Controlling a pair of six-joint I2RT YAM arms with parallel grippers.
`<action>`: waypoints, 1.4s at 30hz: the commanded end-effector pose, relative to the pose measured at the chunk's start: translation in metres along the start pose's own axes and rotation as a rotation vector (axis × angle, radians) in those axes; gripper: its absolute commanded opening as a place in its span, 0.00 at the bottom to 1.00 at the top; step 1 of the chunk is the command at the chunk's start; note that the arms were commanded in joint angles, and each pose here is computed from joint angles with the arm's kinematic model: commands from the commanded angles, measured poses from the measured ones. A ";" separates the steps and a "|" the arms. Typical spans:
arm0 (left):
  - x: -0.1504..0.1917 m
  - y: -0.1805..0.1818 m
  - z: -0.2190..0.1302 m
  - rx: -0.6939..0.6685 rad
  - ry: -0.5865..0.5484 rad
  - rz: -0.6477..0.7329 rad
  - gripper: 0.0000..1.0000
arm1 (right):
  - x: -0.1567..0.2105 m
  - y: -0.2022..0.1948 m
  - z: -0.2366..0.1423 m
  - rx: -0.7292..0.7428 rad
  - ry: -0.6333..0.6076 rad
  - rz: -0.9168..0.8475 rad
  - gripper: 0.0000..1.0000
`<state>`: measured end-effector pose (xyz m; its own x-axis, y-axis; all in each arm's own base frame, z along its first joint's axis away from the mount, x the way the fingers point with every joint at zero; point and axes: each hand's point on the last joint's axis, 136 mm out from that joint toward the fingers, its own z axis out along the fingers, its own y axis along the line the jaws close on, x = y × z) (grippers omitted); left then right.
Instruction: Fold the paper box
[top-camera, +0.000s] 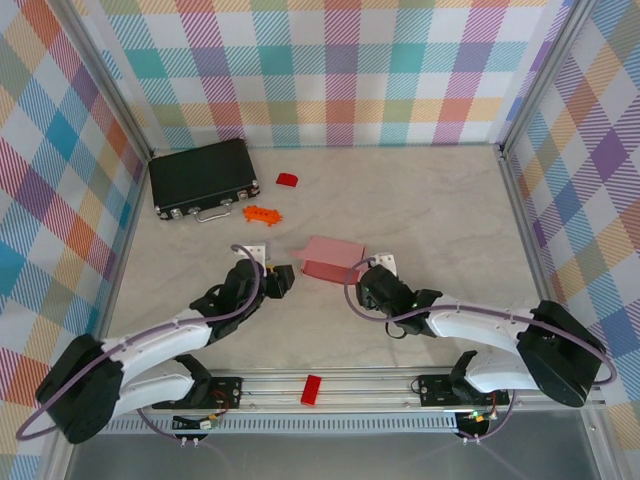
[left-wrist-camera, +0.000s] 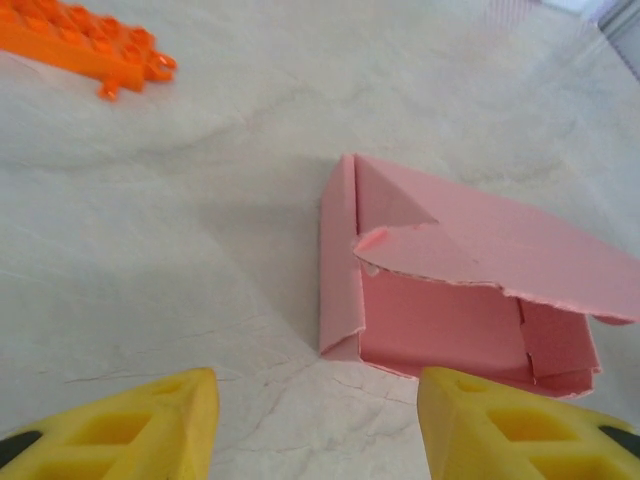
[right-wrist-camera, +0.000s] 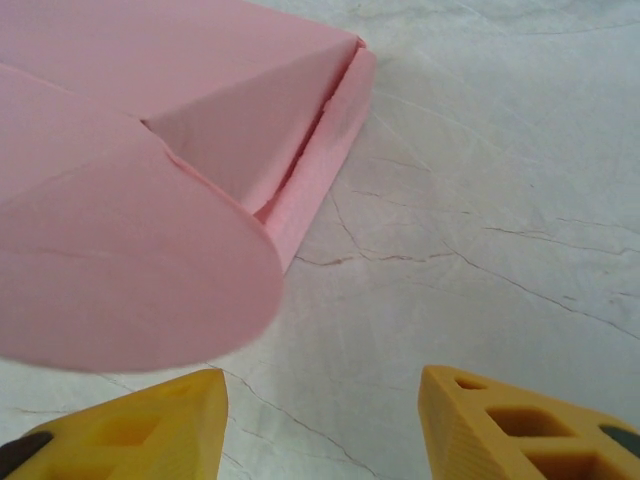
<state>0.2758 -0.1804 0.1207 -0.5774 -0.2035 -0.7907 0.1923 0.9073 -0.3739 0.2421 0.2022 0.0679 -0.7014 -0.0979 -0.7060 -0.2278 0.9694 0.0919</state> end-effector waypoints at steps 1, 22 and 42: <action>0.001 0.026 -0.016 -0.131 -0.018 0.043 0.56 | 0.010 -0.019 -0.005 0.083 0.025 0.008 0.54; -0.080 0.046 -0.002 -0.356 -0.076 0.045 0.73 | -0.031 -0.095 -0.021 0.265 0.002 0.232 0.54; -0.064 -0.028 0.085 0.135 0.294 -0.034 0.77 | -0.085 -0.005 0.011 -0.238 0.138 0.257 0.60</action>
<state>0.3822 -0.2110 0.1443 -0.7473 -0.1333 -0.6509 0.2098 0.8822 -0.4216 0.3094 0.1911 0.1162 -0.8197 0.1096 -0.5622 -0.1233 0.9248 0.3600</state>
